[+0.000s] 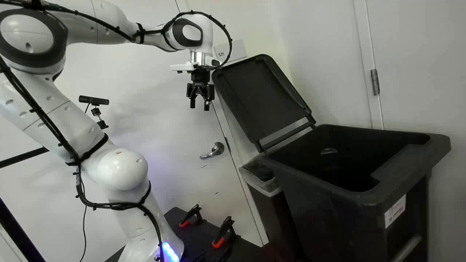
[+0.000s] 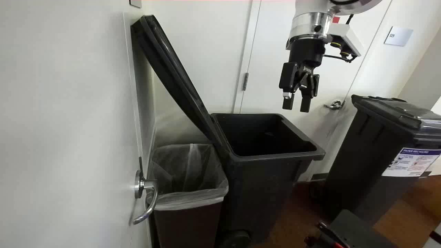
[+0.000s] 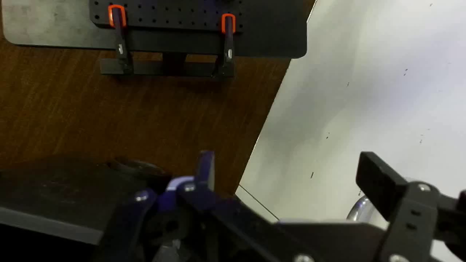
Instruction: Close the bin
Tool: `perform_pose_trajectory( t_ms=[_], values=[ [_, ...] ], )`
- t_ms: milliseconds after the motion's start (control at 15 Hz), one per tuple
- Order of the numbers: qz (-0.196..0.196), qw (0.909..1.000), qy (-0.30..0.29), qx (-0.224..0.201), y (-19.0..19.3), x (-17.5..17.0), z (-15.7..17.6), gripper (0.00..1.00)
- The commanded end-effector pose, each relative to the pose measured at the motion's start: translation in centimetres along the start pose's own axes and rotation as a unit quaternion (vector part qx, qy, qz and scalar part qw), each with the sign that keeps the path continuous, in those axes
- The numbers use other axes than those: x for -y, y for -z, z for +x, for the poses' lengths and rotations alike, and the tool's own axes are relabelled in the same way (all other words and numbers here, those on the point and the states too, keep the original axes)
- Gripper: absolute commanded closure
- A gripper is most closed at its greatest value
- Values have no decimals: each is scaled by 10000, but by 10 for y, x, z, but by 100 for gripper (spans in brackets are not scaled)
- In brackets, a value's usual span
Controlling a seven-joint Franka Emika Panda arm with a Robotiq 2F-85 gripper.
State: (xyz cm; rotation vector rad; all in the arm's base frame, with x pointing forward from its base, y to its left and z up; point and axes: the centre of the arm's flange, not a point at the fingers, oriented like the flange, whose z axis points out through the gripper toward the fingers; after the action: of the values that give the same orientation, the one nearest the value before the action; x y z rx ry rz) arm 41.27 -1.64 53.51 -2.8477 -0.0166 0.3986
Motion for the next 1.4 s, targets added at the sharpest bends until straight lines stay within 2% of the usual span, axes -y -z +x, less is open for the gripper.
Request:
perform_pose_trajectory(
  t_ms=[0, 267, 400, 533, 733, 1000, 1200, 1333],
  values=[
    [0, 10000, 0, -1, 0, 0, 0, 0],
    [0, 10000, 0, -1, 0, 0, 0, 0],
    [-116, 9997, 135, -169, 1, 5, 4, 0],
    [-484, 9969, 406, -475, 3, 15, 12, 0],
    [-1038, 9856, 917, -972, 9, 35, 27, 0],
    [-1529, 9589, 1562, -1808, 19, 67, 38, 0],
    [-1894, 9310, 1922, -2458, 26, 88, 39, 0],
    [-2130, 9092, 2100, -2895, 26, 96, 42, 0]
  ],
)
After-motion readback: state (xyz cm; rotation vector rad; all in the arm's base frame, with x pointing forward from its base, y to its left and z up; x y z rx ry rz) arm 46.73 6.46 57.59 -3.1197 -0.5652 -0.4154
